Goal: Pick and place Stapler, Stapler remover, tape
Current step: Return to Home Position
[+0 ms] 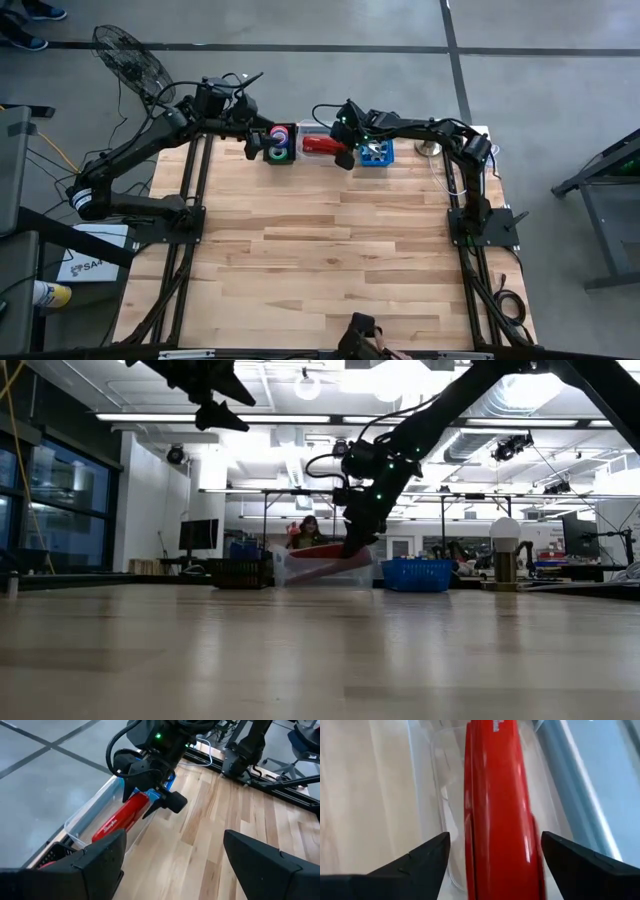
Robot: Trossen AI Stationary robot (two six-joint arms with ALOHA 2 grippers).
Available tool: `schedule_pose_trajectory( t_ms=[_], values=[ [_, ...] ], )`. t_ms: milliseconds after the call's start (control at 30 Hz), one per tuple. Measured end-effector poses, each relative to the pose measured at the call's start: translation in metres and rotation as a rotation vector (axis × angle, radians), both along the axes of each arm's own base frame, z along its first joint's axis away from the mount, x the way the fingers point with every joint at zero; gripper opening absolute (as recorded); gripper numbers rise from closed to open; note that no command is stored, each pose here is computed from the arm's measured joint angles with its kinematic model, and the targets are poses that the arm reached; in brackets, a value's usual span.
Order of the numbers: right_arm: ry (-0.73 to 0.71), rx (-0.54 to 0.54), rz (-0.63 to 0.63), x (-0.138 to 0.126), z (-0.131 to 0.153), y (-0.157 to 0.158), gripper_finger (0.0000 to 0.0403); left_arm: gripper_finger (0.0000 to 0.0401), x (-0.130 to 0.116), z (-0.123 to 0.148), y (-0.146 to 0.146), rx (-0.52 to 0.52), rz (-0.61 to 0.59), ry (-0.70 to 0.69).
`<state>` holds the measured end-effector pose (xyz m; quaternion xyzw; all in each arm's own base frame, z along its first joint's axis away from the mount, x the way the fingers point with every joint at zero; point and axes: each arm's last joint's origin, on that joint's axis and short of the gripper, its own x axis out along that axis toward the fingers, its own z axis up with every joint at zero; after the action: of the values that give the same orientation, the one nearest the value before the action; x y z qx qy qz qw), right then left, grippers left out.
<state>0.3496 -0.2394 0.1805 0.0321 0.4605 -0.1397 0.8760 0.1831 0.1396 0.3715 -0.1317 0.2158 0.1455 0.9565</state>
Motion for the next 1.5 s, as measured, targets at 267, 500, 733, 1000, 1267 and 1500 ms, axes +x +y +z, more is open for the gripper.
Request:
schedule_pose_trajectory(
  t_ms=[267, 500, 733, 1000, 1267, 1500],
  values=[
    [-0.037, -0.086, -0.034, -0.009, 0.037, 0.005, 0.0306, 0.0327, 0.000, 0.000, 0.000, -0.016, -0.004, -0.003],
    [-0.120, -0.118, -0.060, -0.022, 0.079, 0.016, 0.0306, 0.0327, -0.003, 0.003, -0.003, -0.006, -0.023, -0.018],
    [-0.218, -0.059, -0.225, -0.046, 0.122, 0.031, 0.0307, 0.0327, -0.019, 0.013, -0.015, 0.057, 0.019, -0.018],
    [-0.221, -0.017, -0.130, -0.085, 0.168, 0.072, 0.0307, 0.0327, -0.038, 0.017, -0.029, 0.062, 0.067, 0.018],
    [-0.311, 0.064, -0.072, -0.109, 0.156, 0.107, 0.0307, 0.0327, -0.040, -0.017, -0.035, -0.029, 0.022, -0.024],
    [-0.479, 0.185, -0.135, -0.136, 0.108, 0.146, 0.0307, 0.0327, -0.041, -0.056, -0.058, -0.093, -0.035, -0.130]
  ],
)
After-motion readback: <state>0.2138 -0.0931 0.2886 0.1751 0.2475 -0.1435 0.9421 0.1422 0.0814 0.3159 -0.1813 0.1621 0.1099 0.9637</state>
